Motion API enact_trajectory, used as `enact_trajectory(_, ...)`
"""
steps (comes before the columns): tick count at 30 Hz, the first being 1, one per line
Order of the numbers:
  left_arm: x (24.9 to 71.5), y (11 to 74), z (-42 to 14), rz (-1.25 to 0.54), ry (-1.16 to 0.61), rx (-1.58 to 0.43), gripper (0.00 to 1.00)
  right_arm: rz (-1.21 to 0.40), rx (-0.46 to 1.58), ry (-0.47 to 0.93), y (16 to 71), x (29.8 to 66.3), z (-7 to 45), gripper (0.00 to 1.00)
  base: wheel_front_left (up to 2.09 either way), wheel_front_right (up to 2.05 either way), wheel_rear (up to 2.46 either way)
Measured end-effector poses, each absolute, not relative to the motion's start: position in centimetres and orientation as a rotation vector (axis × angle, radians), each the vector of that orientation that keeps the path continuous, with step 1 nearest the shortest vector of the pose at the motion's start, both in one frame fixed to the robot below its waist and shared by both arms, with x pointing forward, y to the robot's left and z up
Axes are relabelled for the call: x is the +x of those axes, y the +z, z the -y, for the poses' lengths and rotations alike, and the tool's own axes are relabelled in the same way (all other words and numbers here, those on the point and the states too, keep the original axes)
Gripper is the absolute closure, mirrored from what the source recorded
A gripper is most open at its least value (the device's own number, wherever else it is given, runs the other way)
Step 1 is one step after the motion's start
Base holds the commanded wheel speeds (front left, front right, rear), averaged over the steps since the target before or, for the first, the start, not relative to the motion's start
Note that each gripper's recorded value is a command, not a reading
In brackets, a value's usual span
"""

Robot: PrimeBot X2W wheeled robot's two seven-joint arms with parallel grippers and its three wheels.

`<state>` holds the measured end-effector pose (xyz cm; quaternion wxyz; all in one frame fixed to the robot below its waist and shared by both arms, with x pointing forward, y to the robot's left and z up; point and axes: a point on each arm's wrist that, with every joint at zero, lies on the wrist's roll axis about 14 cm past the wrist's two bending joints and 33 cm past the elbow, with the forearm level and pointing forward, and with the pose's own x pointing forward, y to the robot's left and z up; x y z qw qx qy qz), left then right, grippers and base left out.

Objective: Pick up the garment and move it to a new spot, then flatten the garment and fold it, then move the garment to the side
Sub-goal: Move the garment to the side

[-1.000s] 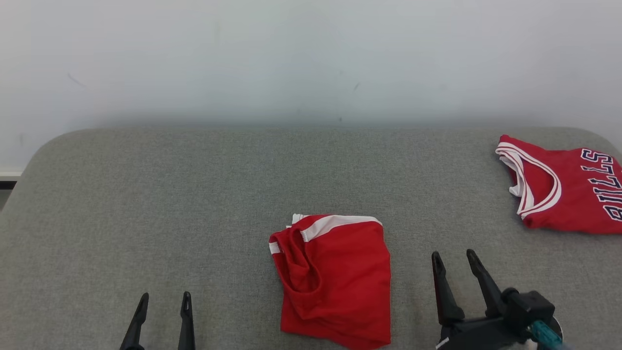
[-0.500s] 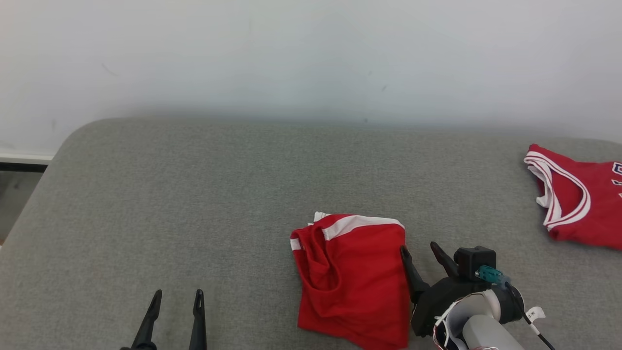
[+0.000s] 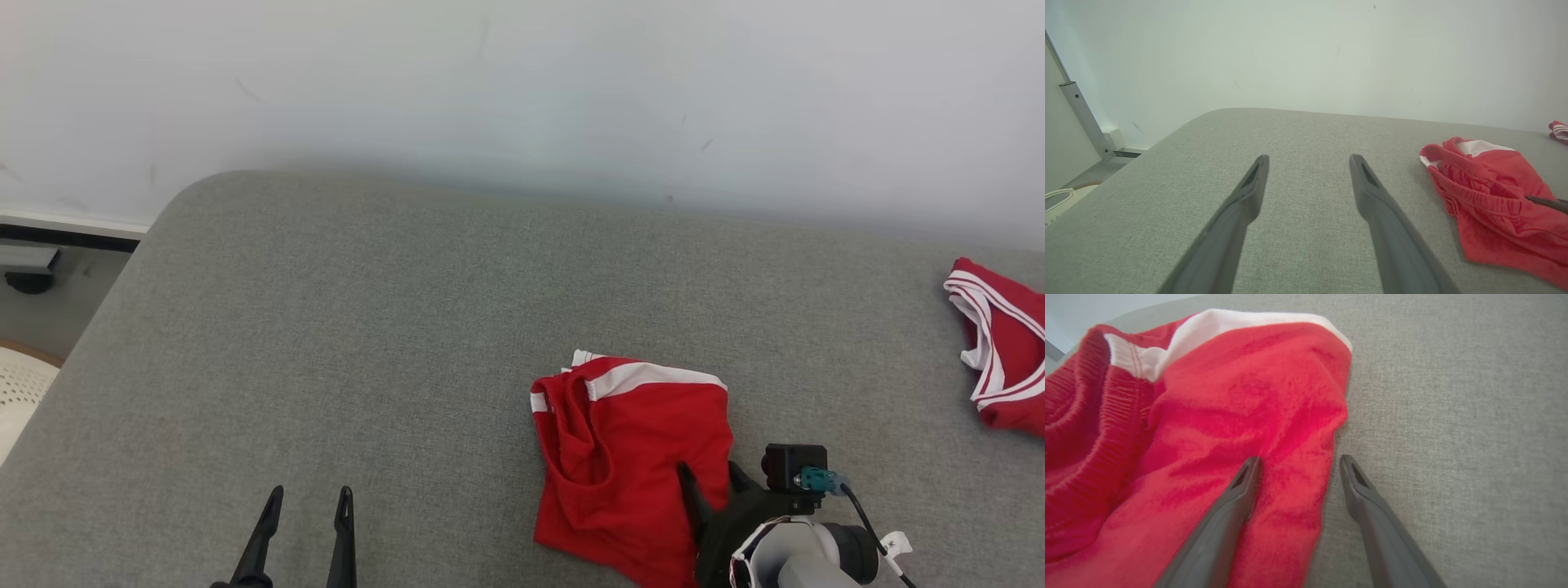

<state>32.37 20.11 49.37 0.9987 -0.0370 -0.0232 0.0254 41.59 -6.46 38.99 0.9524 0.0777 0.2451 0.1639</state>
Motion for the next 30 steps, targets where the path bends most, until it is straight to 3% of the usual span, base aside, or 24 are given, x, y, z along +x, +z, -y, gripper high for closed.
enact_trajectory(1,32.4,49.3,-20.2,0.044,0.053,-0.074,0.0,-0.5,0.16,0.337,38.9,41.6,6.3,0.65,0.0,0.0,0.0)
enact_trajectory(2,32.4,49.3,-20.2,0.043,0.054,-0.075,0.0,-0.498,0.157,0.343,39.0,41.7,6.2,1.0,0.0,0.0,0.0)
enact_trajectory(11,33.2,49.2,-19.6,0.04,0.045,-0.084,0.0,-0.443,0.08,0.338,40.2,43.5,7.6,1.0,0.0,0.0,0.0)
enact_trajectory(22,36.9,49.8,-17.6,0.057,-0.026,-0.095,0.0,-0.346,-0.29,0.342,45.0,50.2,14.7,1.0,0.0,0.0,0.0)
enact_trajectory(30,40.5,50.0,-15.8,0.076,-0.085,-0.104,0.0,-0.386,-0.488,0.3,46.3,53.5,20.5,1.0,0.0,0.0,0.0)
